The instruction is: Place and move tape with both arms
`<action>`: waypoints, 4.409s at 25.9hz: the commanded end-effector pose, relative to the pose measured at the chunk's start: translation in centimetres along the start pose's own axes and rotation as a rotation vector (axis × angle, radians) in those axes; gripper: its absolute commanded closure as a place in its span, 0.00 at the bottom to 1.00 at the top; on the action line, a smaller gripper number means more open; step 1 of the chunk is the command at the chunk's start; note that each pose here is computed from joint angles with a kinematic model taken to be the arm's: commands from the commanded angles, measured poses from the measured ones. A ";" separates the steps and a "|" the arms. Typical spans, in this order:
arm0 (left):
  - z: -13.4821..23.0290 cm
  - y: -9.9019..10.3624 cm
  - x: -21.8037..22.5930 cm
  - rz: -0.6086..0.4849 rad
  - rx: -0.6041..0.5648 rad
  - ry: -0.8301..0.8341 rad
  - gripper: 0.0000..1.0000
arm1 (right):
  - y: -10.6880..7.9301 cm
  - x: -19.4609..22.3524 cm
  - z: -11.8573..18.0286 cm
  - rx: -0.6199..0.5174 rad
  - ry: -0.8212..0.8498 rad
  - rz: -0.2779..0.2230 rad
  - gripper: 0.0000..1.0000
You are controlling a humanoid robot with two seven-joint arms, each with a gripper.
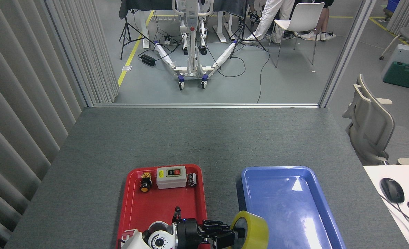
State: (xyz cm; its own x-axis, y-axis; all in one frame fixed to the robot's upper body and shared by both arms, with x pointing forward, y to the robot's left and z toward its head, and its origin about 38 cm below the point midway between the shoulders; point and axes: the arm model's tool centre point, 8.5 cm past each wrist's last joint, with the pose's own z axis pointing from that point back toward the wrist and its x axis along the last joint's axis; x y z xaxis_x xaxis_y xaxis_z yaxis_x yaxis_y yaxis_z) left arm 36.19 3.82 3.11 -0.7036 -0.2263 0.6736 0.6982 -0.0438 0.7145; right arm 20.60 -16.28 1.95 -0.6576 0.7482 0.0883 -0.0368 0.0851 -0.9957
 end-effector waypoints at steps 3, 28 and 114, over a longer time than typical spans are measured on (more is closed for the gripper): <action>-0.2 -0.3 0.3 -0.008 -0.010 -0.001 1.00 | 0.0 0.6 -0.4 -0.008 -0.025 -0.006 0.17; 16.0 7.7 -2.2 0.053 0.788 0.240 0.00 | 0.1 -2.9 1.6 0.057 0.079 0.013 1.00; 21.1 0.4 0.1 -0.567 0.740 1.033 0.00 | -2.5 -16.8 -5.5 0.344 0.620 -0.106 0.35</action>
State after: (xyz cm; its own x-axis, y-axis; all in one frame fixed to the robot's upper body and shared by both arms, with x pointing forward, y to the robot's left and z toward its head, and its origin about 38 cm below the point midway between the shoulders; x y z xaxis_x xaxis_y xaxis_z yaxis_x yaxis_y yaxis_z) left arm 33.49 23.85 7.29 -0.2300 -0.9717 0.0541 -0.1027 0.0795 0.9915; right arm 36.31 -25.31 2.75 -0.0998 0.9917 0.0816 -0.4776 0.0242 -0.8783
